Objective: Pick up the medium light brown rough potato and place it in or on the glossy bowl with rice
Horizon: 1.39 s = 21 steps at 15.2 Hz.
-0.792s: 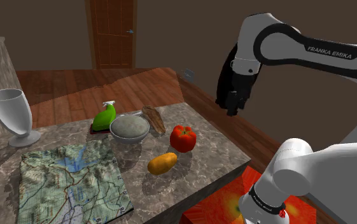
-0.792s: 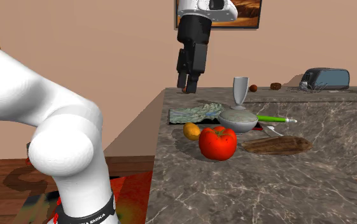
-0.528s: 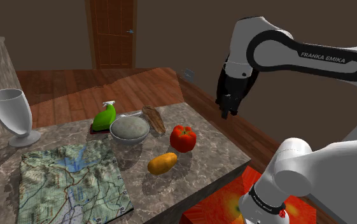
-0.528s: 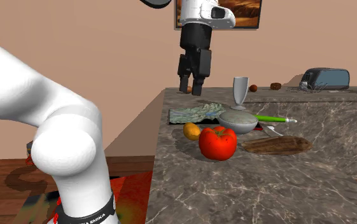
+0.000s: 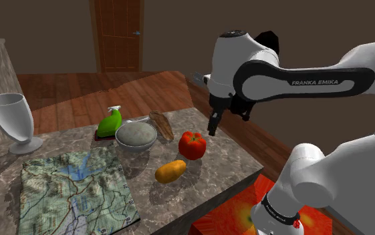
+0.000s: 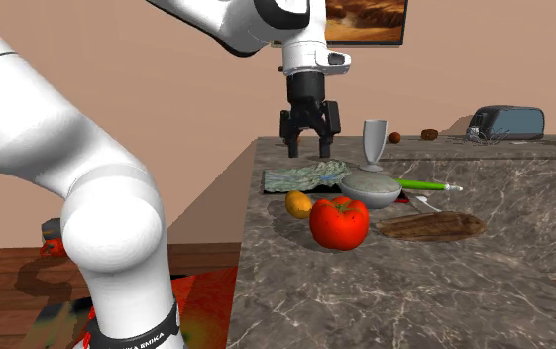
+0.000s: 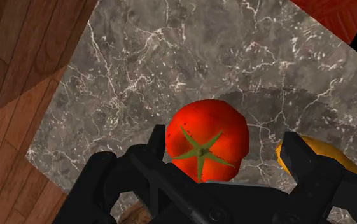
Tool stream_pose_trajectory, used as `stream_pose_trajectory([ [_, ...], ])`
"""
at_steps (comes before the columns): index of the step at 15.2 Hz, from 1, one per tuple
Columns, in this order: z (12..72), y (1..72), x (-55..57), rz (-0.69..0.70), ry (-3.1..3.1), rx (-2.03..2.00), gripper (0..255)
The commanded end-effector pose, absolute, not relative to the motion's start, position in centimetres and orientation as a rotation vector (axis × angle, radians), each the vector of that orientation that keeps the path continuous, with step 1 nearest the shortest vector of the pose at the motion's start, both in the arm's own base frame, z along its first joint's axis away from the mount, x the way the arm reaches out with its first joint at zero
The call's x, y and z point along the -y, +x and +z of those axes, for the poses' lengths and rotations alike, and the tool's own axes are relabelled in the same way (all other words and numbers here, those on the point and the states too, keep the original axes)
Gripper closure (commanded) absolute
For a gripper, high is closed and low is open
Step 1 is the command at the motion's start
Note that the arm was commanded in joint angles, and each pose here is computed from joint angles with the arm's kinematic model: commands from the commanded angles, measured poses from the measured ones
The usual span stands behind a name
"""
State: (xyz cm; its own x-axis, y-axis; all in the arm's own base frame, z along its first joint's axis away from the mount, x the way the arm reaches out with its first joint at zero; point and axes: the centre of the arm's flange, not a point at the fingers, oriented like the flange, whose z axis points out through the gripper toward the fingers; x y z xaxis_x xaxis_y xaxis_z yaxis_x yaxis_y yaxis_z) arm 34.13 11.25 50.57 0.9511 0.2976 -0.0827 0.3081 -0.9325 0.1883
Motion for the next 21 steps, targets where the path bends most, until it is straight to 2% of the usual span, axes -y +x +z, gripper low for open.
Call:
stream_pose_trajectory([
  [1, 49.1, 34.8, -13.2, -0.04, 2.852, -0.581, 0],
  [15, 38.2, 33.9, -29.3, 0.179, 2.362, -1.327, 0],
  [21, 33.8, 32.3, -33.2, 0.239, 2.176, -1.517, 0],
])
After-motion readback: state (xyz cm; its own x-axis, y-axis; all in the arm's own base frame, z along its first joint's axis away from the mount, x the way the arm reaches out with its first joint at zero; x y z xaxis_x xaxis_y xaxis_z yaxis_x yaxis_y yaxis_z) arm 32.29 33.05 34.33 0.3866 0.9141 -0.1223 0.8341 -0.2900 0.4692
